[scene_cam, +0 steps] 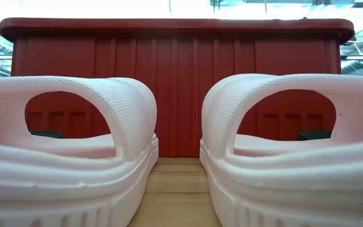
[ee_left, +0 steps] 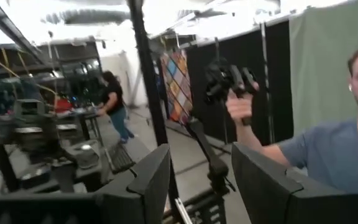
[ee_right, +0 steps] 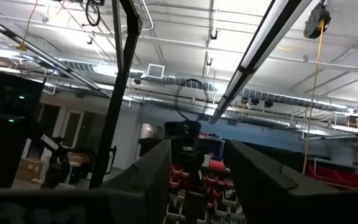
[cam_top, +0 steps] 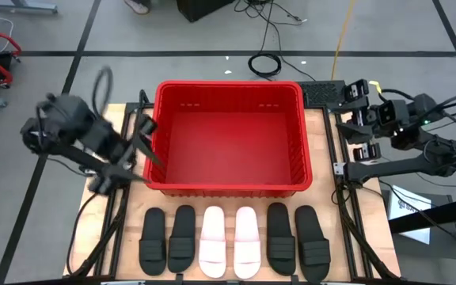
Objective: Pick and place slides into bin
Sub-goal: Put the left black slipper into the red bin
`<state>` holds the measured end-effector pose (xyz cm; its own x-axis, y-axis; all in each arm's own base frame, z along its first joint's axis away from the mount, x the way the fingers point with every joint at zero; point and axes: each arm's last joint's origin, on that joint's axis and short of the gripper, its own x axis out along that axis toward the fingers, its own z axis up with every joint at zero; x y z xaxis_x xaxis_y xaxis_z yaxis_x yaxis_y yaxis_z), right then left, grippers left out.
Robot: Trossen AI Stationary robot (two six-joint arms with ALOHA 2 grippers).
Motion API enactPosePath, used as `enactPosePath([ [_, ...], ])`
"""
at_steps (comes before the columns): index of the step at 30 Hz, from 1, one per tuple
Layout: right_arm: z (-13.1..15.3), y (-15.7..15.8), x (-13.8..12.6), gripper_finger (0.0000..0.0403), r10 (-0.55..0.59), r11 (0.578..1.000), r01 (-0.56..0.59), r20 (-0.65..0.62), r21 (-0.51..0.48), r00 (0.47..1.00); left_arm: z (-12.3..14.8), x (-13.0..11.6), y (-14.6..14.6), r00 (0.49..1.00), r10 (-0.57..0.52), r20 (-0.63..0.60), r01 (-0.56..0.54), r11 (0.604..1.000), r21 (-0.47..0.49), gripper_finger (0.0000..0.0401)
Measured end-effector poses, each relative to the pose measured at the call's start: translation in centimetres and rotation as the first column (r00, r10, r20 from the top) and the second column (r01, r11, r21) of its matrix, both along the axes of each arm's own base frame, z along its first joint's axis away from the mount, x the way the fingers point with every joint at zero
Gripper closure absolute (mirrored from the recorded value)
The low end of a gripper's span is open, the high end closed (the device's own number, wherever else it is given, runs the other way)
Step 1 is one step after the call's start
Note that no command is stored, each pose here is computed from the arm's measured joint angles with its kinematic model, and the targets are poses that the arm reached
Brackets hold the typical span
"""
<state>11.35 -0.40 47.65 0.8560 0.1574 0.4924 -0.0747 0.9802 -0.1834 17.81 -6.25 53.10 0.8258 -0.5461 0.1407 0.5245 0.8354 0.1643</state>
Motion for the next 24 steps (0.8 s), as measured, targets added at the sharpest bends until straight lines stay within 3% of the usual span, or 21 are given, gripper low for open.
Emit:
enactPosePath([
  [8,-0.6,-0.1,0.7,0.0250,0.005,1.000,-0.004,-0.070,0.010,0.998,-1.2,1.1,-7.6,0.983,-0.179,-0.027,0.181,0.981,0.064,0.0222],
  [14,-1.2,0.1,2.0,0.0250,0.042,0.999,-0.041,-0.136,0.010,0.990,-3.2,0.6,-12.4,0.992,-0.032,-0.119,0.048,0.989,0.137,0.0222],
  [24,-2.3,0.9,4.7,0.0250,0.086,0.996,-0.089,-0.222,-0.004,0.971,-8.1,0.3,-19.6,0.947,0.149,-0.286,-0.081,0.968,0.236,0.0222],
])
